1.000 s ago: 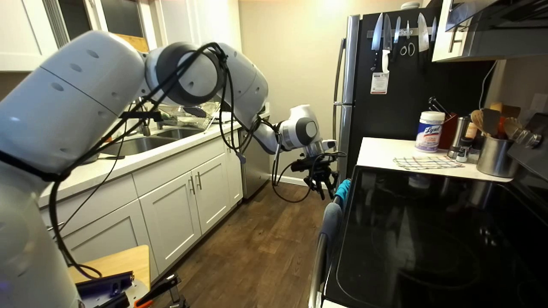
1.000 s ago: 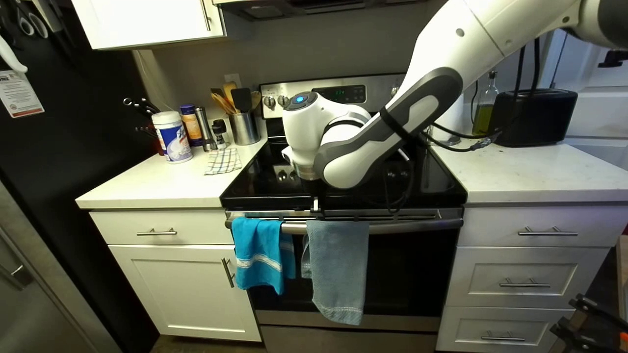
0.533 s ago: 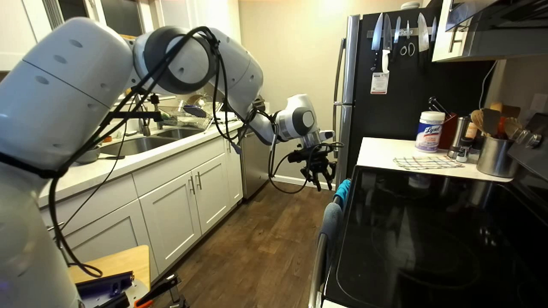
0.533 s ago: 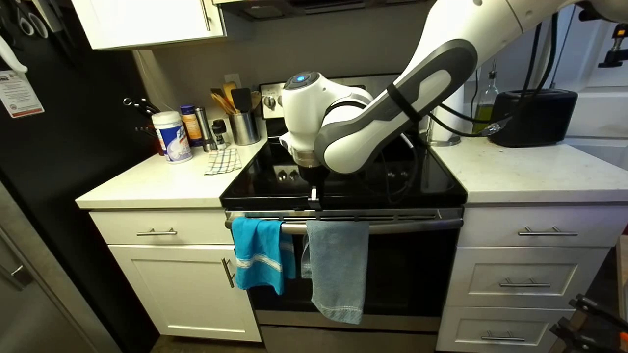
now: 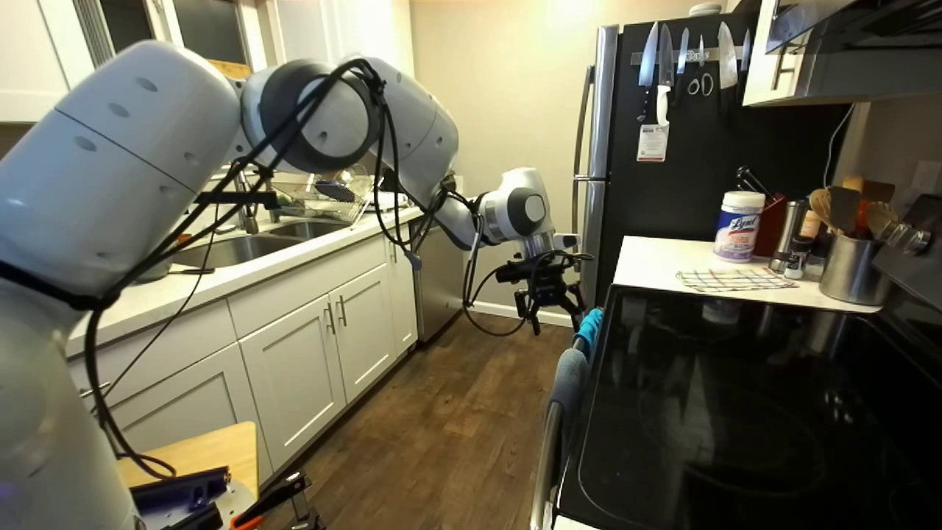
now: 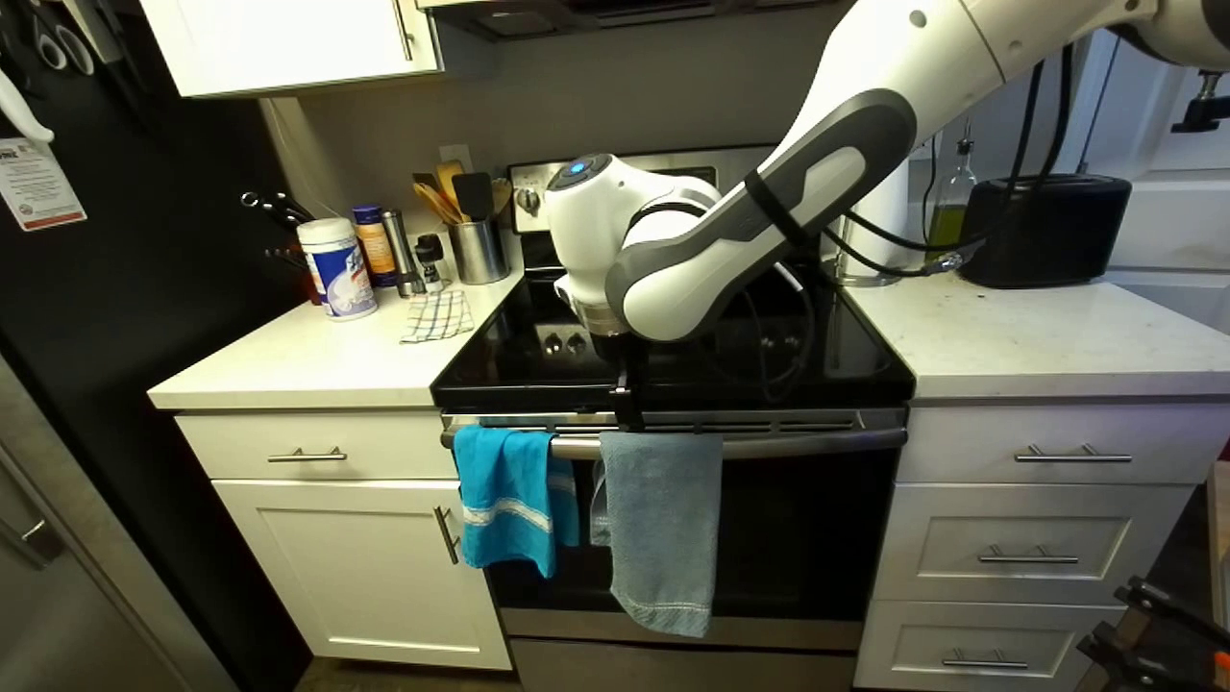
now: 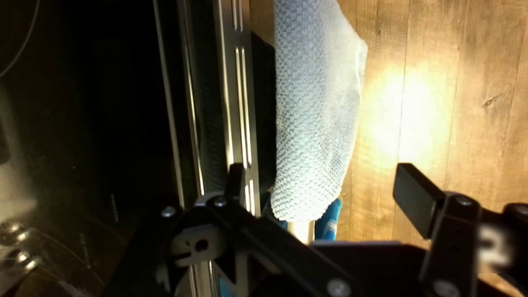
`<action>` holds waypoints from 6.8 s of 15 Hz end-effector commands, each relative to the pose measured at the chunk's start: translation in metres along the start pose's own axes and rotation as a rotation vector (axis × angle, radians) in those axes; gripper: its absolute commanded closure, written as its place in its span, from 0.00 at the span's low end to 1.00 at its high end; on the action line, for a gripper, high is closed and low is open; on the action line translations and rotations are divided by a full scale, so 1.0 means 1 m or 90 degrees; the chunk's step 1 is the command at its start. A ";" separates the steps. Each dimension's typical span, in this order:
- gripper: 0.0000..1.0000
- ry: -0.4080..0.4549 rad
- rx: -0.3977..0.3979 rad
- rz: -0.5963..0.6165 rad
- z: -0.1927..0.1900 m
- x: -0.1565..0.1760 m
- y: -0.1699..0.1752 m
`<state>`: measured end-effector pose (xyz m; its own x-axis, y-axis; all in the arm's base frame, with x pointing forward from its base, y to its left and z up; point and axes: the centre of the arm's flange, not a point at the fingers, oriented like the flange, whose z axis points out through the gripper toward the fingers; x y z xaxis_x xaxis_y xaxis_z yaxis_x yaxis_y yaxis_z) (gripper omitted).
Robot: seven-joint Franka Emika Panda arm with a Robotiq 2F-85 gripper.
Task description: Place the light blue towel on the stove top
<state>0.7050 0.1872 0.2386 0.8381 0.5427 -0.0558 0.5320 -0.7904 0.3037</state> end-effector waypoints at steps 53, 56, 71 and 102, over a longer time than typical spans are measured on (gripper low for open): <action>0.99 0.010 -0.012 0.144 -0.009 -0.017 0.065; 0.99 0.021 -0.027 0.173 -0.026 -0.022 0.082; 0.99 0.040 -0.003 0.284 -0.004 -0.037 0.236; 0.70 0.034 -0.071 0.391 0.015 -0.115 0.415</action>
<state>0.8048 -0.1925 0.3435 0.9754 0.0150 0.2201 -0.0636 -0.9362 0.3458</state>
